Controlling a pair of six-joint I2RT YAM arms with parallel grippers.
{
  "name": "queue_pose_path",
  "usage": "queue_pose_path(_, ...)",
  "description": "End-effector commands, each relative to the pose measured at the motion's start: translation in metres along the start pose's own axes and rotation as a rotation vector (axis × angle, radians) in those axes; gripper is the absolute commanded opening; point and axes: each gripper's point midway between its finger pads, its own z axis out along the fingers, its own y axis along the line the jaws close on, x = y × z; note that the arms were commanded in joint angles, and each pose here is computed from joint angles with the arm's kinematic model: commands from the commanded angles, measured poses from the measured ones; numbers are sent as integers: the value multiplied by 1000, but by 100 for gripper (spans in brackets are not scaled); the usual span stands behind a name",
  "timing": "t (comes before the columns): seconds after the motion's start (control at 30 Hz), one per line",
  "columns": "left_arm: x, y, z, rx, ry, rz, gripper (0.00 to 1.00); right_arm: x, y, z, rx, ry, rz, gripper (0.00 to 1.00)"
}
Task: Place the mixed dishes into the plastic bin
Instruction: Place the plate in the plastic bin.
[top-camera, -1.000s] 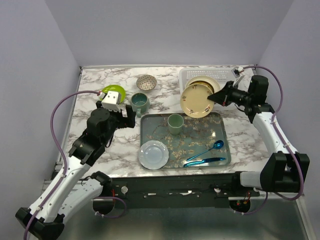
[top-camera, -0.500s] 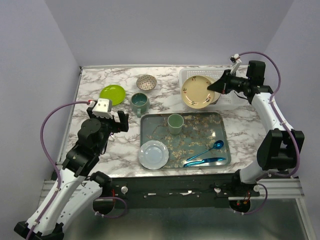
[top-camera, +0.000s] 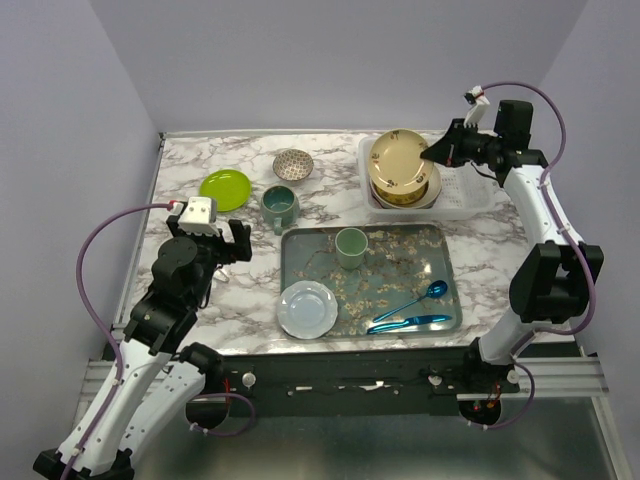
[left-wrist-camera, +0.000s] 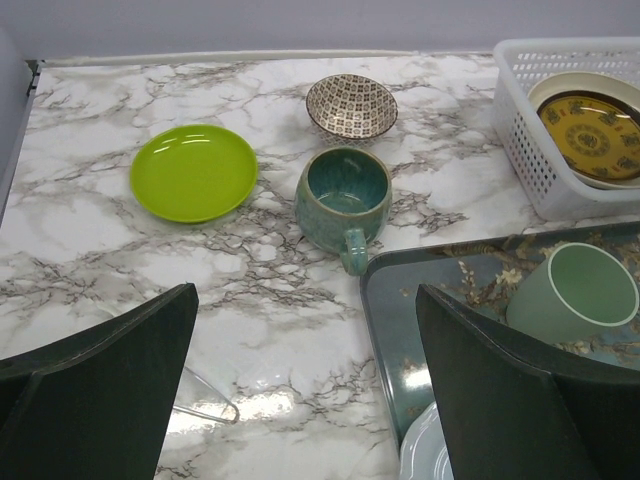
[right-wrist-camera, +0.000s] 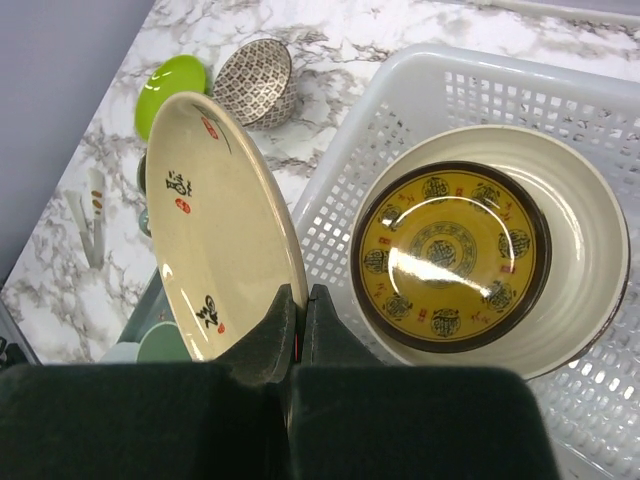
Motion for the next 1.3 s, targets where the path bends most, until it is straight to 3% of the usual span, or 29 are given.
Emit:
queue_pose_path(0.0,-3,2,1,-5,-21,-7,99,-12,-16,3,62,-14,19,0)
queue_pose_path(0.6,-2,8,3,-21,-19,-18,99,-18,-55,28,135,-2,38,1)
queue_pose_path(1.27,-1,12,6,-30,-13,-25,99,27,-116,65,227,105,93,3)
